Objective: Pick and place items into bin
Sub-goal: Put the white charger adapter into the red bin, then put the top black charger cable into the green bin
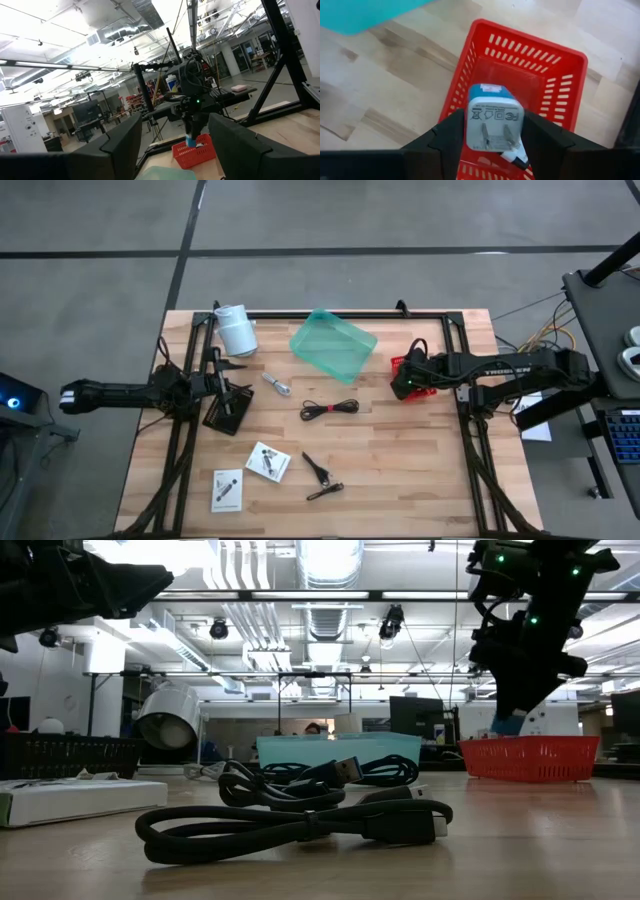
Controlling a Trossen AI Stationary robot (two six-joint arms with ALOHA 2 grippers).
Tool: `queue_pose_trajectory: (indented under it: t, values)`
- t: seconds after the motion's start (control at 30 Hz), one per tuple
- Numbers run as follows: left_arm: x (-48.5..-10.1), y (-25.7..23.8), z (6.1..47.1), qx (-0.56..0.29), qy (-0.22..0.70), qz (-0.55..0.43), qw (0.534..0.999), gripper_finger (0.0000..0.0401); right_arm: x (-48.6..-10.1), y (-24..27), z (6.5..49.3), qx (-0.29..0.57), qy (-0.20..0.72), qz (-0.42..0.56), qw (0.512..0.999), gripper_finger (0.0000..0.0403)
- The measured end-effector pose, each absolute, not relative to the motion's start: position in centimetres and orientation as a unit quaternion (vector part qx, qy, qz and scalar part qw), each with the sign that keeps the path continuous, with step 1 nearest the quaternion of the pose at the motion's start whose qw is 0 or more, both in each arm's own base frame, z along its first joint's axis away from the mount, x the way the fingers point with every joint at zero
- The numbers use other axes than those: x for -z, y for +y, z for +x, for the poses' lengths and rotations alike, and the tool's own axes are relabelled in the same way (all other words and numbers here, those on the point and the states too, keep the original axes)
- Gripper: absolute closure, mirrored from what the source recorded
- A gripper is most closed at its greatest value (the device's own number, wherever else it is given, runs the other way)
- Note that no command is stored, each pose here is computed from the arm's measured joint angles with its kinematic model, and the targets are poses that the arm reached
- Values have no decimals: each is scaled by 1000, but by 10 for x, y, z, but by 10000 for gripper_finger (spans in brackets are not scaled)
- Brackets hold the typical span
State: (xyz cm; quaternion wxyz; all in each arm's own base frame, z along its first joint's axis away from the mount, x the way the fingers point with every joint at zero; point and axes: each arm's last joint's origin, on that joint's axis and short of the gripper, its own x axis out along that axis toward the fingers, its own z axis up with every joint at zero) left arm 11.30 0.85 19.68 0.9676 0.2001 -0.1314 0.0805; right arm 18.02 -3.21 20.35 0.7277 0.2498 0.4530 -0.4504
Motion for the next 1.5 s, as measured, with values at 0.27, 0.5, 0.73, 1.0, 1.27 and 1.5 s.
queue_pose_trajectory:
  t: [0.27,0.5,0.73,1.0,1.27,1.5]
  values:
    - [-197,8,113,-81,-131,200,968,186,-204,-32,181,447,453,246,731,205]
    - [-197,8,113,-80,-131,200,968,186,-212,-33,189,423,438,221,762,203]
    - [-197,8,113,-81,-131,200,968,186,-232,-22,228,222,333,100,911,202]
    - [-196,9,113,-80,-128,200,968,186,-222,-14,262,143,291,-12,946,202]
    - [-196,9,114,-80,-128,200,968,186,-178,-11,300,82,371,-9,925,202]
    - [-196,9,114,-79,-125,200,968,186,-157,-8,329,22,431,29,902,202]
